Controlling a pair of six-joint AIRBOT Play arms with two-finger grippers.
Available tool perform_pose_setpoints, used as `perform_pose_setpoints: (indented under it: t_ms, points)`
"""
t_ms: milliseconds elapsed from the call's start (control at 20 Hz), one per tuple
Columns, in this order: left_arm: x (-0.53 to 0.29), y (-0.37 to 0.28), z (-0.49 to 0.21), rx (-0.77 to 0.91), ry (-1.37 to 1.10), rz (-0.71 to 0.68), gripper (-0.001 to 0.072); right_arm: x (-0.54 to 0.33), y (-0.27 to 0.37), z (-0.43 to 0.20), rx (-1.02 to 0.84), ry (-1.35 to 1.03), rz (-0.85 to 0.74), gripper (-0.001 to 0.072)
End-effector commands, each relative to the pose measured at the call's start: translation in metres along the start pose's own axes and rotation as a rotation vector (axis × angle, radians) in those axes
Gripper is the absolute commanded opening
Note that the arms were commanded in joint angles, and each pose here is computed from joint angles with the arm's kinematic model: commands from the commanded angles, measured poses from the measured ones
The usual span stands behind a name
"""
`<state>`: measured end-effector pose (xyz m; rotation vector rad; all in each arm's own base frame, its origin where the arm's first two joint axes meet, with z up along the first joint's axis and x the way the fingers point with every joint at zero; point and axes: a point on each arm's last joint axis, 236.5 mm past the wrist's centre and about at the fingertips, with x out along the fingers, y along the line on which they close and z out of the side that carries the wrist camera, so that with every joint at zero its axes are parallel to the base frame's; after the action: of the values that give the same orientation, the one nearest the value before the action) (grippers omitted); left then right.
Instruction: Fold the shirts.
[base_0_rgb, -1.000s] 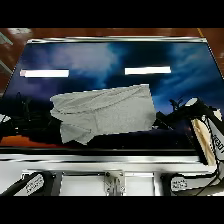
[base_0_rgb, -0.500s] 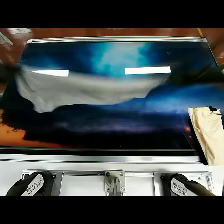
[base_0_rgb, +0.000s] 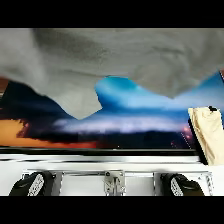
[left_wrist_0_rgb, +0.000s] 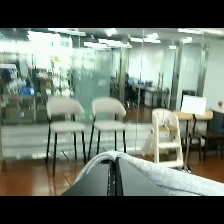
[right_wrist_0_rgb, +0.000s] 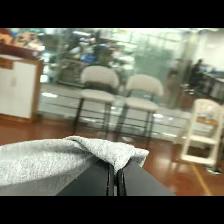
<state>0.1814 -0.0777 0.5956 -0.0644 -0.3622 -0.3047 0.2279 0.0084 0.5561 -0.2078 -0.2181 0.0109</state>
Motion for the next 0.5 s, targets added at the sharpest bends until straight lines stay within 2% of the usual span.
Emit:
perform_pose_setpoints:
  t_ms: [0,150,250,450]
  points:
    - [-0.037,-0.012,0.025,0.045,-0.051,0.080,0.0033,-0.054,-0.021,0.004,-0.025,0.039,-0.128,0.0062]
    - [-0.042,-0.011,0.020,-0.012,-0.031,0.096,0.0033,-0.060,-0.028,-0.021,-0.015,0.148,-0.158,0.0062]
    - [-0.040,-0.011,-0.007,-0.019,0.081,0.090,0.0033,-0.057,-0.029,-0.042,-0.014,0.233,-0.157,0.0063]
    - [-0.038,0.004,-0.091,-0.083,0.381,0.093,0.0033,-0.044,-0.030,-0.137,0.026,0.626,-0.141,0.0062]
